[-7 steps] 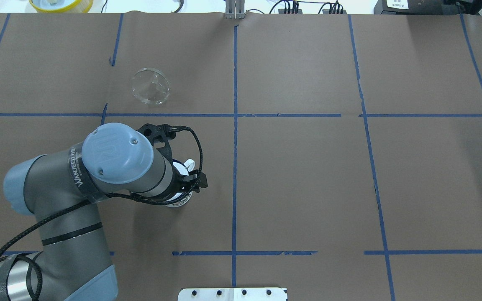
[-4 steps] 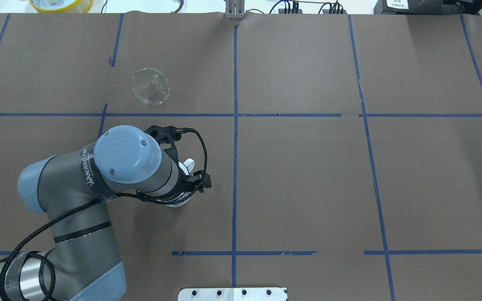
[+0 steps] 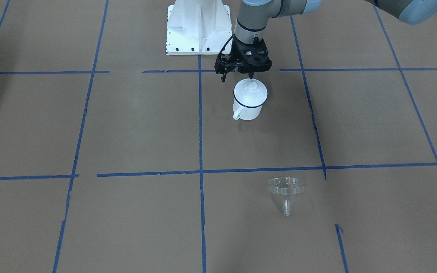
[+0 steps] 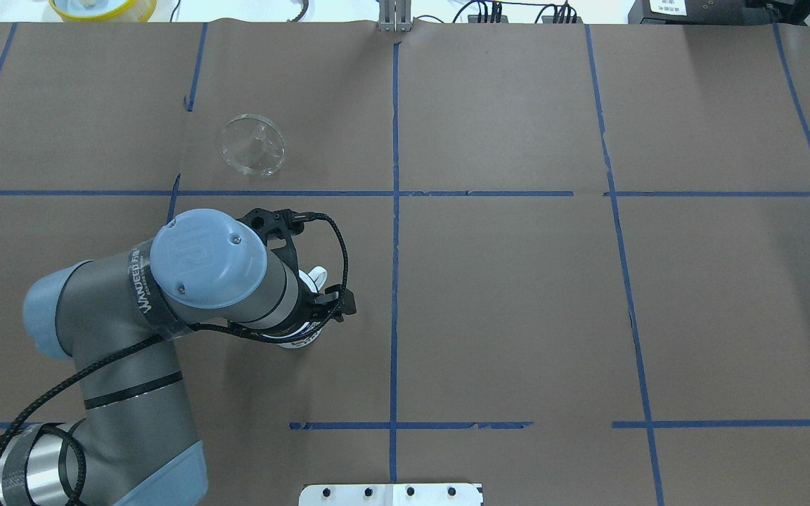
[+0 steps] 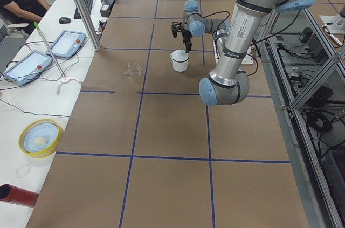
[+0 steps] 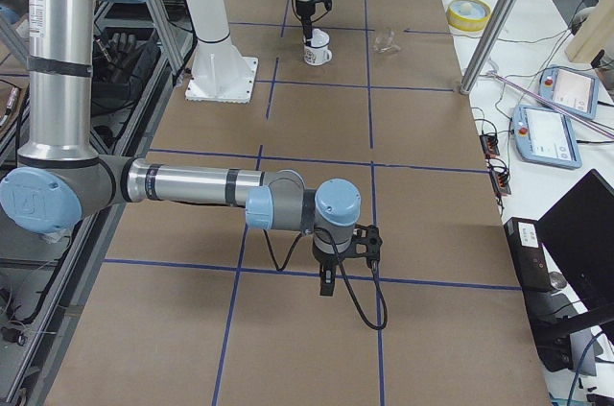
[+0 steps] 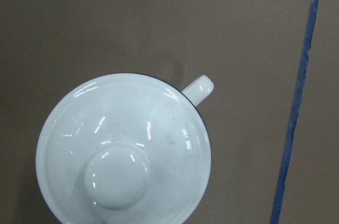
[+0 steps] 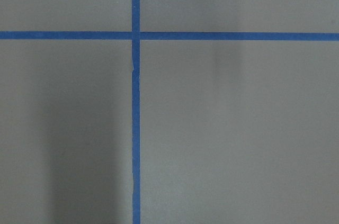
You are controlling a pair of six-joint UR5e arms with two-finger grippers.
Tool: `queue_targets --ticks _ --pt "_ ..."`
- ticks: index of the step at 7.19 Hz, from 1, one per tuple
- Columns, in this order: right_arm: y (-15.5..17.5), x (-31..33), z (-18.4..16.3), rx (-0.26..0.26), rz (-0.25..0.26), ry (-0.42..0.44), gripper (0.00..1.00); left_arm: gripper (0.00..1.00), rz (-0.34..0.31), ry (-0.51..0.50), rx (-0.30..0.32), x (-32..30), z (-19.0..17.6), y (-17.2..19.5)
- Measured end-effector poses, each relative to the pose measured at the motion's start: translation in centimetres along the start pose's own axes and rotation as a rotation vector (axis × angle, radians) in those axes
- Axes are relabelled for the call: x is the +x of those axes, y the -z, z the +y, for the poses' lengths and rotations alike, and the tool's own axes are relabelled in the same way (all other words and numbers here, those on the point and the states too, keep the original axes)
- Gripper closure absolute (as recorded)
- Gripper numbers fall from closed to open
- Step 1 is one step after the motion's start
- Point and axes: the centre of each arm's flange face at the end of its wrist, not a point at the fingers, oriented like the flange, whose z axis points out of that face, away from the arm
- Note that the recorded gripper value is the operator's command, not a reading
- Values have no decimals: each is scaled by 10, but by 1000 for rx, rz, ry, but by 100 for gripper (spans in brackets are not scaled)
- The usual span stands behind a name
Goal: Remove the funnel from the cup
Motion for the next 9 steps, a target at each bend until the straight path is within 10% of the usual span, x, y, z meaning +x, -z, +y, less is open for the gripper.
queue_targets --ticks 4,9 --pt "0 0 0 0 0 0 0 0 58 -18 123 -55 -53 80" --pt "0 0 0 0 0 0 0 0 -56 -264 203 -203 -171 152"
